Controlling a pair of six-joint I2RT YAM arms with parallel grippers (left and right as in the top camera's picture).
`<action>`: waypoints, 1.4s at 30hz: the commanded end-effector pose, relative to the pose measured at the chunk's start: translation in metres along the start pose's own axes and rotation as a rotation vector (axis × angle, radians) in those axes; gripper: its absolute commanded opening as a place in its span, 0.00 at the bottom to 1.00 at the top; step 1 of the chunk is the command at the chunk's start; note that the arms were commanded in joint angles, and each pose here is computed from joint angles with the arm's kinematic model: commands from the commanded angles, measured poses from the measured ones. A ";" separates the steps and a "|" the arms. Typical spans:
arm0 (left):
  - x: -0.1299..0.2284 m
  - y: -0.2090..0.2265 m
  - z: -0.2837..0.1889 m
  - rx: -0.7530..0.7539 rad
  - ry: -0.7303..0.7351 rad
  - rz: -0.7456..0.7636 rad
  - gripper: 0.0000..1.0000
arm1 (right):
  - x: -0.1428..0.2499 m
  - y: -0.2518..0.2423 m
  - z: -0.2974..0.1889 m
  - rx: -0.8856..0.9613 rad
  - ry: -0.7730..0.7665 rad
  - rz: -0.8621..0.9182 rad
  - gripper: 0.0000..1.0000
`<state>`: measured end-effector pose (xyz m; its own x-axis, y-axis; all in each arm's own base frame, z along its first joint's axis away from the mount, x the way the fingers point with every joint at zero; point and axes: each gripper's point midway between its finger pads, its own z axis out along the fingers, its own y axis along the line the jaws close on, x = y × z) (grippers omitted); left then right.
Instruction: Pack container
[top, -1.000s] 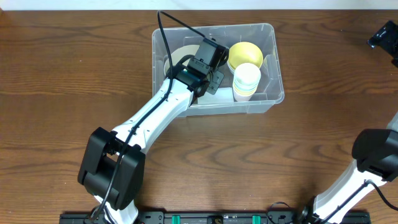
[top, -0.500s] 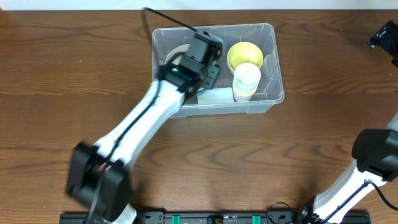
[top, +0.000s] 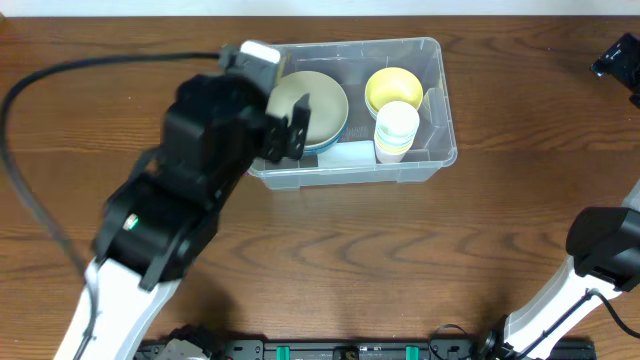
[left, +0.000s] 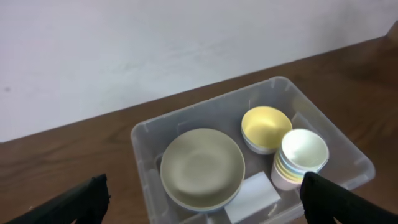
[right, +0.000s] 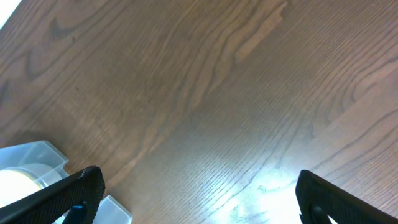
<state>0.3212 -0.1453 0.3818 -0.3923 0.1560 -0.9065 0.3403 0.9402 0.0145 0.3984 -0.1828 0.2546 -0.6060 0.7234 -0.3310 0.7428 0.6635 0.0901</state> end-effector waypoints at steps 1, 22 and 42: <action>-0.007 0.004 -0.027 -0.002 -0.045 -0.014 0.98 | -0.004 -0.004 -0.008 -0.001 -0.025 0.023 0.99; 0.125 0.052 -0.134 -0.169 0.377 0.141 0.98 | -0.004 -0.004 -0.008 -0.001 -0.025 0.023 0.99; 0.145 0.071 -0.130 -0.238 -0.306 -0.128 0.98 | -0.004 -0.004 -0.008 -0.001 -0.025 0.024 0.99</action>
<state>0.1683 -0.0138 0.3258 -0.1541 -0.0181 -0.9879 0.0775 0.9965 -0.0304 0.3984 -0.1828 0.2546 -0.6060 0.7234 -0.3310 0.7428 0.6635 0.0901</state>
